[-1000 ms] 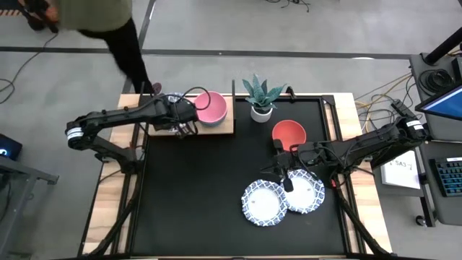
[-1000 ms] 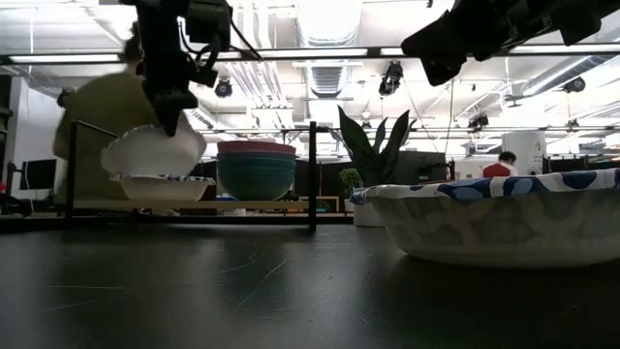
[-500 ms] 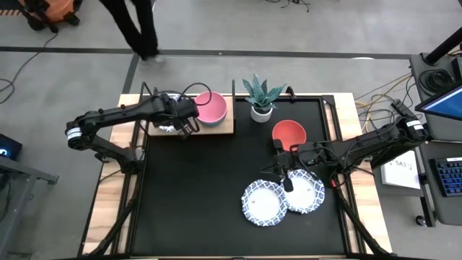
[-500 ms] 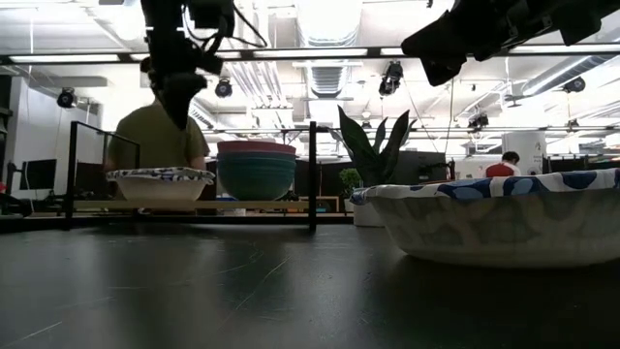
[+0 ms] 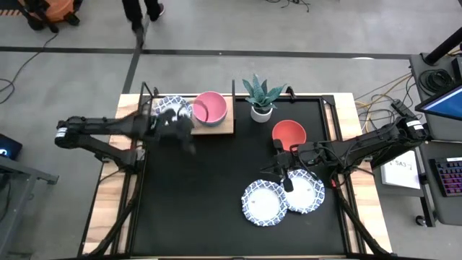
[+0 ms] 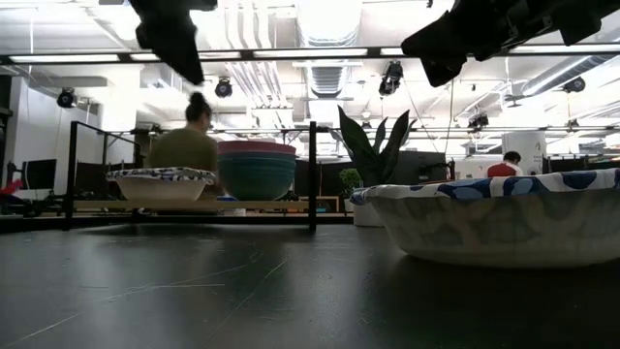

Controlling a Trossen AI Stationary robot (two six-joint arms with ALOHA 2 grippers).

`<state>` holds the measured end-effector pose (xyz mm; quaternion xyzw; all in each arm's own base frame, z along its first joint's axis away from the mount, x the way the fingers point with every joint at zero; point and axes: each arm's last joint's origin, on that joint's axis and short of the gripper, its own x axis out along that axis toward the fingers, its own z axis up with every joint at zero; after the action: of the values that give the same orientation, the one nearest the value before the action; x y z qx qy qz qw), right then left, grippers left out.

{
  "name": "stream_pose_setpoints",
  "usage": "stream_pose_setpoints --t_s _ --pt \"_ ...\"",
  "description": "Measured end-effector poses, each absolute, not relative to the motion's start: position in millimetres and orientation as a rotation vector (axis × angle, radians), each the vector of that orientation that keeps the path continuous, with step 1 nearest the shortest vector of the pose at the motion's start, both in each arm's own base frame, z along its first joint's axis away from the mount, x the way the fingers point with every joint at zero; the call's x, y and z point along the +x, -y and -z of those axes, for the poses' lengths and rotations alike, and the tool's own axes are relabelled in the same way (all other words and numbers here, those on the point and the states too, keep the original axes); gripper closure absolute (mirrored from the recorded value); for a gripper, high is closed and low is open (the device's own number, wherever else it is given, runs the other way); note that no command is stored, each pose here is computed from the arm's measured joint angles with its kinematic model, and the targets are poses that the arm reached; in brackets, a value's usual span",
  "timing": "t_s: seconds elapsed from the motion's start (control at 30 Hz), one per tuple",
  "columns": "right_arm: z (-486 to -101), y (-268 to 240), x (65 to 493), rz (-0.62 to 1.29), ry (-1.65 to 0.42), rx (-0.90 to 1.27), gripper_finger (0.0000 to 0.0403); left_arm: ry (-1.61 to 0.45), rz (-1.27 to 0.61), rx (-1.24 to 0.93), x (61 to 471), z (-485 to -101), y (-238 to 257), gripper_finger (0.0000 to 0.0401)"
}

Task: Place and stack bowls onto a shelf
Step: Stack the white patterned bowl on top of the other white patterned bowl on the shelf

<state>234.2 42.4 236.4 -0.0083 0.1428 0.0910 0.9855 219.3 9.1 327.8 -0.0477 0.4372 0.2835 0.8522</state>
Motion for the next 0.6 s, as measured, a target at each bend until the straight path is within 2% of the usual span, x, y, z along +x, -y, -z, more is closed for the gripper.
stream_pose_setpoints --t_s 0.3,0.43,0.6 --pt "-236 -42 234 -0.165 -0.293 0.048 0.0394 -0.566 -0.212 -0.125 224 -301 72 0.0271" --pt "-236 -42 234 -0.161 -0.296 0.076 0.0394 -0.482 -0.154 -0.156 234 -287 88 0.0271" --pt "-232 -44 233 -0.162 -0.343 0.123 0.0394 -0.499 -0.163 -0.173 250 -273 96 0.0271"
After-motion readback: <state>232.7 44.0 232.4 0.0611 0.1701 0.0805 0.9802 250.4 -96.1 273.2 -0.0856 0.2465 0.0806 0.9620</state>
